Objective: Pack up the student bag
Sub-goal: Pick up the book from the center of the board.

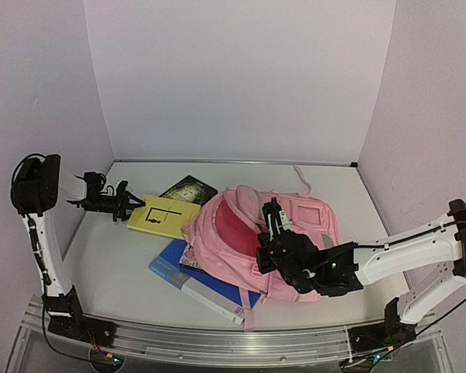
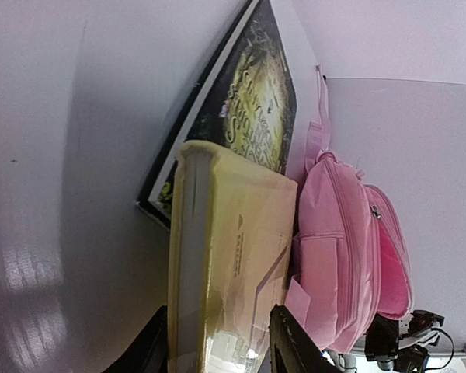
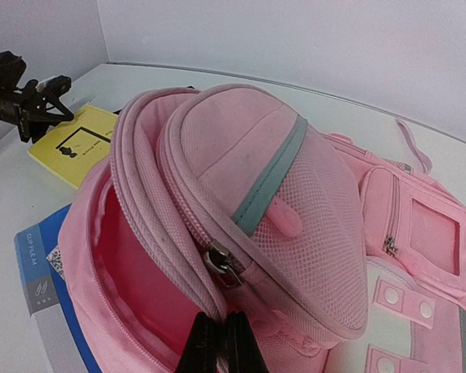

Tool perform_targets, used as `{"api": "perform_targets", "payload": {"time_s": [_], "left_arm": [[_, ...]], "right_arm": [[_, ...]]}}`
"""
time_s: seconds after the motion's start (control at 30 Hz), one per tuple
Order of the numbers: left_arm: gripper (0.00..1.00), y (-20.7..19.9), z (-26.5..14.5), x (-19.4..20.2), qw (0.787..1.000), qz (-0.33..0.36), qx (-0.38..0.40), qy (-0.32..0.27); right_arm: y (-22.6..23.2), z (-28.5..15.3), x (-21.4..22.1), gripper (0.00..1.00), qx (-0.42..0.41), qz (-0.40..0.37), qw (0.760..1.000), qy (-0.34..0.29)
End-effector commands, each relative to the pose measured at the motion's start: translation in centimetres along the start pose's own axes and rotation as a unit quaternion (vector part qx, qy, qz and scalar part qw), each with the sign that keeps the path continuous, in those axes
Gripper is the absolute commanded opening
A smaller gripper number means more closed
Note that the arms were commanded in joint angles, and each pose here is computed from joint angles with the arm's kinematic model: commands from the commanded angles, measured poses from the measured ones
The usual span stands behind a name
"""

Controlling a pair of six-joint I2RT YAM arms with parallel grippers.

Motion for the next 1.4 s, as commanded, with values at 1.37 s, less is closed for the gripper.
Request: {"api": "perform_targets", "payload": {"time_s": [1.37], "left_arm": [[0.0, -28.6, -5.6, 7.2, 0.989, 0.079, 0.092, -0.084]], "right_arm": [[-0.9, -2.2, -7.2, 0.0, 0.04, 0.125, 0.985, -0.116]]}}
Point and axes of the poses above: each gripper's point midway between its finger pads, its own z axis out along the fingers, its own y axis along the line the jaws close on, x = y × z, the point moved 3 cm from there along -z, back along the fingers, and after that the axes turned 8 degrees about z, right-handed, at the moved point
